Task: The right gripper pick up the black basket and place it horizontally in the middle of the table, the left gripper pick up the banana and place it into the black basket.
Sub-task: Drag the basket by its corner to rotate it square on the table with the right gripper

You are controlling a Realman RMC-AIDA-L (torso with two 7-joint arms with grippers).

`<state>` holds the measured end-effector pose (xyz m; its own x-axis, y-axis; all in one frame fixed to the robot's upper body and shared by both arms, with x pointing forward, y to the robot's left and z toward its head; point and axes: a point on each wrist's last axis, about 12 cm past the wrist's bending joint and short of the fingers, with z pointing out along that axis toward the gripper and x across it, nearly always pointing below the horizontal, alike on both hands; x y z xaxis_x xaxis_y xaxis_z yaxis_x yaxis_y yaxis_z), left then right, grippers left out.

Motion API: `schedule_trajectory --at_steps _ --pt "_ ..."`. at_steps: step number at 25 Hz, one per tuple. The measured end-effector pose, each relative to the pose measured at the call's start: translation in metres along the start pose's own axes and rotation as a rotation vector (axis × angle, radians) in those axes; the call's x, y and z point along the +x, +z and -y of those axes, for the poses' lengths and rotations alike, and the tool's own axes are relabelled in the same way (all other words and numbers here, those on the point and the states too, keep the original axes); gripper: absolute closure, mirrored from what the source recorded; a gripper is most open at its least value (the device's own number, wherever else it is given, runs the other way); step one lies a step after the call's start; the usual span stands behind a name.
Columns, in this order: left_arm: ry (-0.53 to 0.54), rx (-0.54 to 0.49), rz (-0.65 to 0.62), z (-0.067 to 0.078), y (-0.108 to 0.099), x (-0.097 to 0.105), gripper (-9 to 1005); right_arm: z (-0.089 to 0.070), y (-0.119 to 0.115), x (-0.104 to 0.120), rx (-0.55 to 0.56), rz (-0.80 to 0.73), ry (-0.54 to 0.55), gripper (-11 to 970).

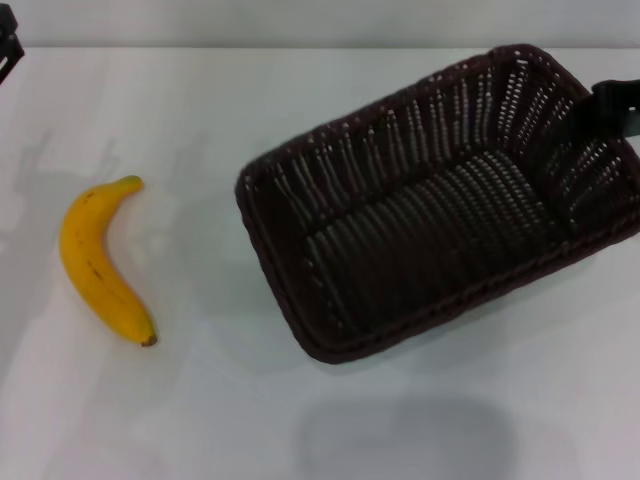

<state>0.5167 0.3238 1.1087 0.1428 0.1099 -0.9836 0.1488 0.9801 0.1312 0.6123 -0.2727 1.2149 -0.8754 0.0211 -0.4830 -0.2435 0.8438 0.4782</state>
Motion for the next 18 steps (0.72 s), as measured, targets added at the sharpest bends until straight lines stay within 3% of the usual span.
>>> schedule_trajectory --at_steps 7,18 --pt "-0.006 0.003 -0.001 0.000 0.000 0.000 117 0.001 0.011 0.008 -0.041 0.035 0.009 799" --pt "-0.004 0.005 -0.006 0.001 -0.001 0.002 117 -0.013 0.039 0.018 -0.122 0.080 -0.004 797"
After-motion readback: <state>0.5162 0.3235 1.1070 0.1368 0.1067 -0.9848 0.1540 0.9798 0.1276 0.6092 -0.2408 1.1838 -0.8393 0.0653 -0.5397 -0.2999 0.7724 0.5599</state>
